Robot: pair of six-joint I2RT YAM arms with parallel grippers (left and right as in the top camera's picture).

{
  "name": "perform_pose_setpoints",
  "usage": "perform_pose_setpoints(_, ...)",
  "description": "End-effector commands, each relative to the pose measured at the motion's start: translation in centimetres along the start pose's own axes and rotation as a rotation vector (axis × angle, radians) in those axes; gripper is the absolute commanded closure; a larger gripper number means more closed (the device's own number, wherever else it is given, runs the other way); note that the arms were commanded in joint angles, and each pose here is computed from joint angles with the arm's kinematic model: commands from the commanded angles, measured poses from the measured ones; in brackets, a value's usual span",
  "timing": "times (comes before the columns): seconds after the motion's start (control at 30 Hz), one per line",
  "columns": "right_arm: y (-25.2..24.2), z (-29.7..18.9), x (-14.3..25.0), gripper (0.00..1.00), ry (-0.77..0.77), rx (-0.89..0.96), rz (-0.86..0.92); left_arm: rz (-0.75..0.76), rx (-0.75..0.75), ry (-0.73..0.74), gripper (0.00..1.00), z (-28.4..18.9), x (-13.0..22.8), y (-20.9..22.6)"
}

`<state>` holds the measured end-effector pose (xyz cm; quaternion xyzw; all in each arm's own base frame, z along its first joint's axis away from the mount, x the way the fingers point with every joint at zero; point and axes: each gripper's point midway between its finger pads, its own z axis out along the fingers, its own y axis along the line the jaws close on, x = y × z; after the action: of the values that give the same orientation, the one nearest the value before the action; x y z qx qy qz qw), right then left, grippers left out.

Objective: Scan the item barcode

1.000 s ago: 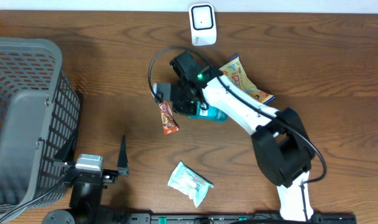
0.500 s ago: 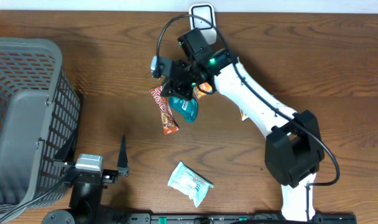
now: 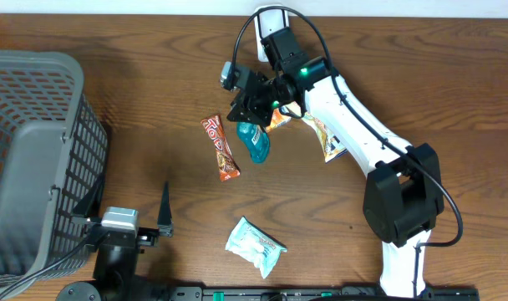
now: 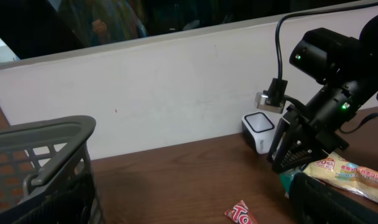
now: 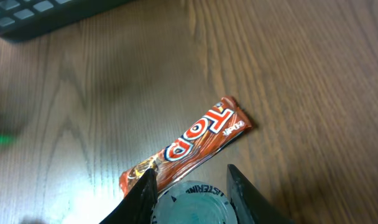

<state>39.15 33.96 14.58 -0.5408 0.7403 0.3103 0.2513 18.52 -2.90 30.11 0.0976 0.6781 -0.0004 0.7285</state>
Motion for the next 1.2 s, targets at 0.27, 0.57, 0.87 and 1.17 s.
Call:
perform_pose_setpoints(0.27,1.0,-1.3,-4.7,0.74,-0.155,-0.02,-0.102,0.012,-0.01,-0.009,0.0,-0.1,-0.2,0.2)
perform_pose_setpoints(0.57,-1.3,-1.1,-3.1,0.71,-0.067,0.113,-0.084,0.012,-0.01,-0.009,0.0,-0.1,-0.2,0.2)
perform_pose_setpoints(0.87,-1.5,-0.9,-2.9,0.65,-0.05,0.133,-0.083,0.012,-0.01,-0.009,0.0,-0.1,-0.2,0.2)
perform_pose_setpoints(1.17,0.0,0.0,-3.4,0.6,-0.044,0.107,-0.105,0.012,-0.01,-0.009,0.0,-0.1,-0.2,0.2)
